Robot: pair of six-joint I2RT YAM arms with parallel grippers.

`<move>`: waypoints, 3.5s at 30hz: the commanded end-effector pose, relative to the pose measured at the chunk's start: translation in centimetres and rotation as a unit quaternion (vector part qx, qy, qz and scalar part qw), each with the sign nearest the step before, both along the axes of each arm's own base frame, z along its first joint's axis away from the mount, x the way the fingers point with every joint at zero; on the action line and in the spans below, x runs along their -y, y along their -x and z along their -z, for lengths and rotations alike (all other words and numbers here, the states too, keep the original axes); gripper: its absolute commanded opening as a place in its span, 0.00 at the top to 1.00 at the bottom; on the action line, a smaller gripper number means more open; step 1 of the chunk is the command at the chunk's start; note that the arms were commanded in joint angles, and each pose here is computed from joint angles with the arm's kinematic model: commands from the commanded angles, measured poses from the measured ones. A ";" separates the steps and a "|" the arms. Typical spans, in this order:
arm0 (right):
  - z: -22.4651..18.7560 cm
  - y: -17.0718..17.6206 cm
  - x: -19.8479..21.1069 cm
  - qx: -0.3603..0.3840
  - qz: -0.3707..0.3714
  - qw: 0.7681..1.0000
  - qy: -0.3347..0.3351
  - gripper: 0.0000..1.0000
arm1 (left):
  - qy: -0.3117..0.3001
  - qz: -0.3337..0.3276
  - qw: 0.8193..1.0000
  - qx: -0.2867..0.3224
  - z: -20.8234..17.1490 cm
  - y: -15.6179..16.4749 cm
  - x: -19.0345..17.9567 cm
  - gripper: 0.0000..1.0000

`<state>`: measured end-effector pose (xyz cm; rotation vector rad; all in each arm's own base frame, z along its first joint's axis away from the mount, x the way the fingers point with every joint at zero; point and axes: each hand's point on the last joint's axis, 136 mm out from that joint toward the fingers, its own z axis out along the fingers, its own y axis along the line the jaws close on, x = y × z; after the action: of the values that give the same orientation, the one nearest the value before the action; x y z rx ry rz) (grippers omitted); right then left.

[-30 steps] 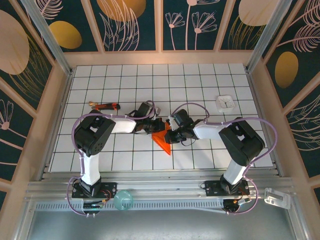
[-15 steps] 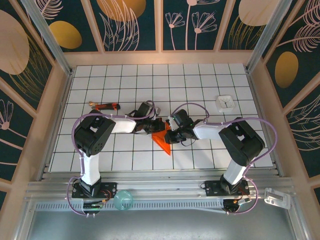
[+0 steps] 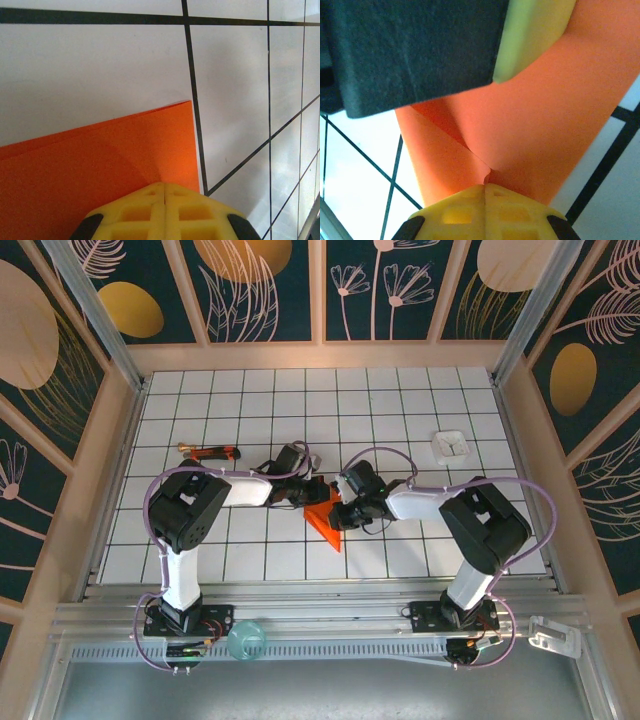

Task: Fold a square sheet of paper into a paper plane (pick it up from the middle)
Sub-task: Third fold the triangle at the center of the table.

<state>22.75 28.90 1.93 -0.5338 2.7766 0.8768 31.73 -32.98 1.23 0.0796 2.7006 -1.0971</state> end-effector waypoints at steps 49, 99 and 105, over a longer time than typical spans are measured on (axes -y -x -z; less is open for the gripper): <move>3.6 0.8 2.5 -0.007 0.001 0.998 0.070 1.00 | -0.068 0.001 0.996 -0.055 3.3 2.0 -1.8 0.96; 4.5 1.3 3.4 -0.013 0.006 0.997 0.082 1.00 | 0.085 -0.087 0.993 -0.011 -3.5 12.1 1.5 1.00; 4.5 1.2 3.4 -0.013 0.006 0.996 0.082 1.00 | 0.080 -0.082 0.993 -0.021 -2.6 12.6 1.9 1.00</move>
<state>23.42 28.94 1.51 -0.5599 2.7294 0.8564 19.16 -34.52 3.95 -0.1615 2.6057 -1.2466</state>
